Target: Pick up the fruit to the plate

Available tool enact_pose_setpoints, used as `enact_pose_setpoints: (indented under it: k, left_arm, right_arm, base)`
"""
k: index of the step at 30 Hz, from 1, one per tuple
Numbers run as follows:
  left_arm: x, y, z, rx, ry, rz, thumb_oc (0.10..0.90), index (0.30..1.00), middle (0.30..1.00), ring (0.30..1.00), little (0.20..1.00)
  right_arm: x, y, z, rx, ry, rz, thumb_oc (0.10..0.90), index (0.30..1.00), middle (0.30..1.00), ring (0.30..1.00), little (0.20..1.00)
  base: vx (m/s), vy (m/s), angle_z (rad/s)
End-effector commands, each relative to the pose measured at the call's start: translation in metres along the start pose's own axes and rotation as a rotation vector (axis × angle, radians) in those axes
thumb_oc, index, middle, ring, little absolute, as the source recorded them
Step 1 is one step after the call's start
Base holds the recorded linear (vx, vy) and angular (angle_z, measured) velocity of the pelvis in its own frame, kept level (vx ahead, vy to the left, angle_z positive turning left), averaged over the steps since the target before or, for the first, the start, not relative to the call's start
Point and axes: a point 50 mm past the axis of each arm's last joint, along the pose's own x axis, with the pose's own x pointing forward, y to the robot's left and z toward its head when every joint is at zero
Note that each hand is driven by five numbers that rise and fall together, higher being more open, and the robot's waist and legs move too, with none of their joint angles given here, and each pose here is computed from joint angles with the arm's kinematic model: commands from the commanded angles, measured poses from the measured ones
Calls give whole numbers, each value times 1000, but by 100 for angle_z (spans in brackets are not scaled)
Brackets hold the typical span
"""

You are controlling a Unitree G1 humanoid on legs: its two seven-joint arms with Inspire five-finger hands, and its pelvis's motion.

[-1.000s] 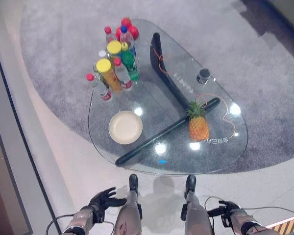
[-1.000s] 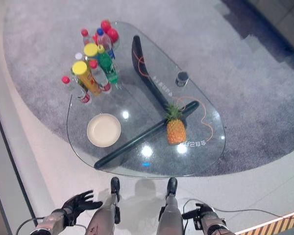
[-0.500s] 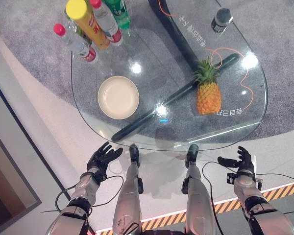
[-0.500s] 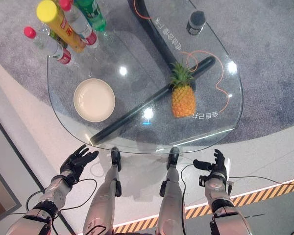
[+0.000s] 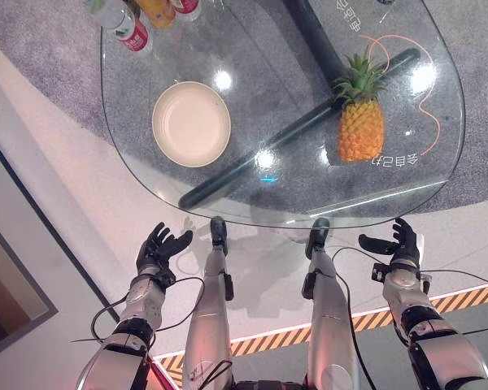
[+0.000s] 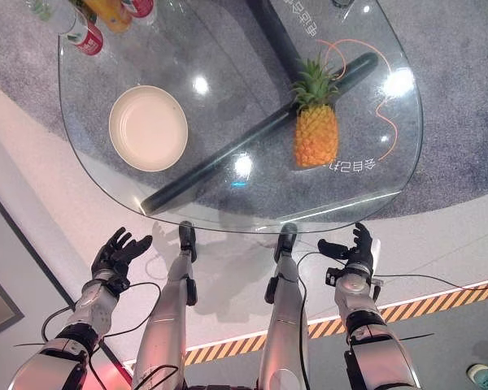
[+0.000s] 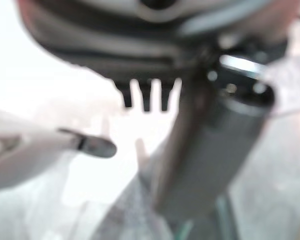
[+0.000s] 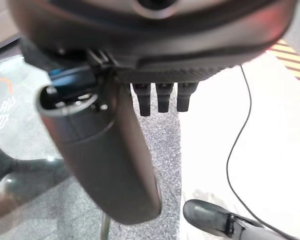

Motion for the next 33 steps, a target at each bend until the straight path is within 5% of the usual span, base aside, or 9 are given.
enact_pose_setpoints:
  k: [1, 18, 26, 33]
  left_arm:
    - [2, 28, 25, 21, -97, 104, 800, 900, 900, 900, 900]
    - [2, 29, 26, 57, -95, 94, 800, 900, 900, 900, 900]
    - [1, 34, 26, 61, -95, 102, 800, 900, 900, 900, 900]
    - [1, 32, 27, 56, -97, 107, 800, 900, 900, 900, 900]
  right_arm:
    - [6, -28, 4, 1, -22, -98, 800, 900, 900, 900, 900]
    - [12, -48, 3, 15, 76, -238, 800, 900, 900, 900, 900]
    - [11, -106, 1, 61, 171, -645, 800, 900, 900, 900, 900]
    - [5, -139, 25, 202, 60, -961, 800, 900, 900, 900, 900]
  base:
    - [0, 0, 0]
    - [0, 0, 0]
    - [0, 0, 0]
    - [0, 0, 0]
